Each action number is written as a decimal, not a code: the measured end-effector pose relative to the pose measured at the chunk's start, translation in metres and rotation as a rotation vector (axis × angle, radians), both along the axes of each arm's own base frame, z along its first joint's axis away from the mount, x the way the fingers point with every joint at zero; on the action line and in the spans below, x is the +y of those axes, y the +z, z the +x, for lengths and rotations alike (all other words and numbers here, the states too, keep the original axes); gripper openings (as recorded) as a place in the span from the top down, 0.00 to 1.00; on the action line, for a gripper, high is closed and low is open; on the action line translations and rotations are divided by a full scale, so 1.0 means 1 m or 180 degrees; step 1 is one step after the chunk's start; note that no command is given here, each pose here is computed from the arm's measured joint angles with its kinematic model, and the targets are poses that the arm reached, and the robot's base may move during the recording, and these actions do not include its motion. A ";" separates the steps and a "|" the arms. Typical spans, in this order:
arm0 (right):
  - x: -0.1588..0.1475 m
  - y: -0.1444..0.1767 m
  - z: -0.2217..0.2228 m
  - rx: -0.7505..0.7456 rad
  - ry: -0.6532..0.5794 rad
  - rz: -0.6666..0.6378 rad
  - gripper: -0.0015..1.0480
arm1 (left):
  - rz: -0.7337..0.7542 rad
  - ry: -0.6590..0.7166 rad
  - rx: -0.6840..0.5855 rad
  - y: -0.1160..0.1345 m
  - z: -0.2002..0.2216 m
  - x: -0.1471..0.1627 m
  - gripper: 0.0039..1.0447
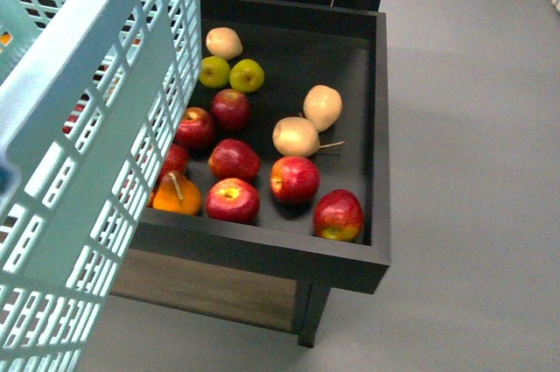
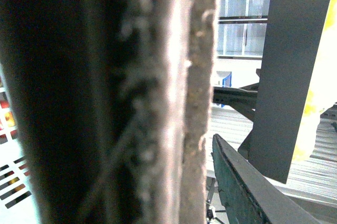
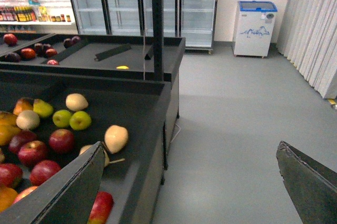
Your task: Pick mango and avocado into basket
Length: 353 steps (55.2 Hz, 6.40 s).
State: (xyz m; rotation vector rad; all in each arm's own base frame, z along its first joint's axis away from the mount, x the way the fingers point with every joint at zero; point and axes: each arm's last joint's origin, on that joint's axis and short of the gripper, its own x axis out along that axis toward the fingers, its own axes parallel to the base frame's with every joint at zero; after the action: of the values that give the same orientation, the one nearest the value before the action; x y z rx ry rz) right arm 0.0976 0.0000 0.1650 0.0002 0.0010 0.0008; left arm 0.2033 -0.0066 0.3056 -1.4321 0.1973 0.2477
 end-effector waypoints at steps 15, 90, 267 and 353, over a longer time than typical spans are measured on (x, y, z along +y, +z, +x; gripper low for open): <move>0.000 0.000 0.000 -0.0001 -0.0002 0.0002 0.07 | 0.0000 0.0001 0.0001 0.000 0.000 0.000 0.73; 0.000 0.000 0.000 -0.0001 0.0000 0.0001 0.07 | 0.0011 -0.0001 0.0007 0.000 0.000 0.000 0.73; -0.089 -0.022 0.137 0.1459 -0.0796 0.0679 0.07 | 0.0995 -0.2242 0.0661 0.016 0.156 -0.138 0.94; -0.217 -0.269 0.325 0.2794 -0.1481 0.1057 0.07 | 0.1000 -0.2244 0.0660 0.016 0.156 -0.138 0.94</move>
State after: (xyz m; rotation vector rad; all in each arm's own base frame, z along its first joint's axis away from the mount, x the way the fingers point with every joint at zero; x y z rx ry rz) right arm 0.4227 -0.2165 -0.1039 0.3329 0.8786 -0.4647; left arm 0.3590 -0.1447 0.3213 -0.9521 0.7786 -0.1518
